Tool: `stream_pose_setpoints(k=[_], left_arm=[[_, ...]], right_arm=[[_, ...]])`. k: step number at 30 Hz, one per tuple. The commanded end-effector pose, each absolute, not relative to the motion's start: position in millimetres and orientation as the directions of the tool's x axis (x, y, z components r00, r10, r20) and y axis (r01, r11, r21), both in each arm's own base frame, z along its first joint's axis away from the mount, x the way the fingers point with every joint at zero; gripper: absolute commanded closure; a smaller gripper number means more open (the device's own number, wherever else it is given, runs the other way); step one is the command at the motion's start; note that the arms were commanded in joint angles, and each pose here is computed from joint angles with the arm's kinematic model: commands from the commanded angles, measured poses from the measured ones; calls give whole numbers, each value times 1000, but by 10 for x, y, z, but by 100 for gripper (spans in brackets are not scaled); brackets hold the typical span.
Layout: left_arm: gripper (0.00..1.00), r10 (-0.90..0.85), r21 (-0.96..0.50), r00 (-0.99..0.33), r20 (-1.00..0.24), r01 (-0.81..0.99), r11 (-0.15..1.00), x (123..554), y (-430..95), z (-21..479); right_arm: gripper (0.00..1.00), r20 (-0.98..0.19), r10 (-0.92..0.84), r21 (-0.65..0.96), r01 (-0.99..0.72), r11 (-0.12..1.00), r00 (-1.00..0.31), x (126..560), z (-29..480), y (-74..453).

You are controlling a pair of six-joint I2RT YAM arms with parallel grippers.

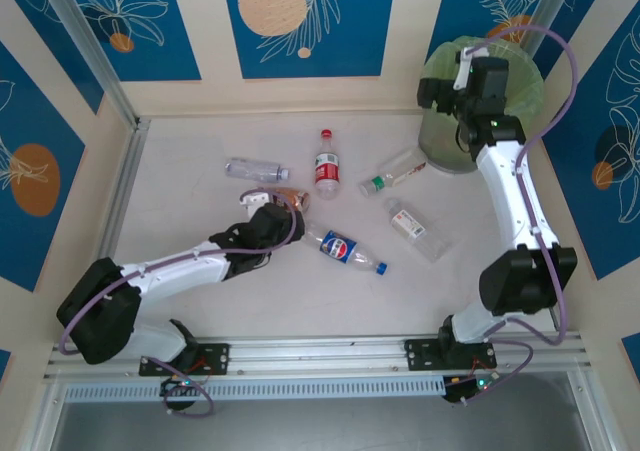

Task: Put the plastic bottles in the bin

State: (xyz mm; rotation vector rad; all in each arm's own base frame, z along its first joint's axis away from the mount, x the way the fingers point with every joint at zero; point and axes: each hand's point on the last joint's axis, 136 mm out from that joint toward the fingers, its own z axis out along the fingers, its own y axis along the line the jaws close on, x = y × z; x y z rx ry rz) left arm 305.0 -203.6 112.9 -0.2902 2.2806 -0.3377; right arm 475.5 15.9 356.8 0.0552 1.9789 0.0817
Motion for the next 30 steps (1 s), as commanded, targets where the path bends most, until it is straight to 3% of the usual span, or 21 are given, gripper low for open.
stream_pose_setpoints(k=[1, 5, 9, 18, 30], left_arm=[[0, -450, -327, -576, -682, -310, 893, 2994, -1619, 1217], [0, -450, -338, -530, -719, -298, 893, 2985, -1522, 1395], [0, -431, -340, -531, -730, -265, 902, 2987, -1524, 1504], [0, -479, -451, -521, -706, -191, 872, 3021, -1578, 1551], [0, -492, -472, -588, -642, -202, 858, 3093, -1321, 1413]], right_arm=[[2, -901, 137, 219, -159, 963, -412, 4536, 3453, 573], [2, -858, 116, 297, -300, 907, -500, 4232, 3148, 990], [3, -826, -70, 251, -476, 843, -560, 3919, 2726, 1493], [0, -630, -309, 274, -576, 770, -712, 3434, 1727, 2161], [1, -371, -689, 223, -780, 584, -622, 2812, 961, 2716]])
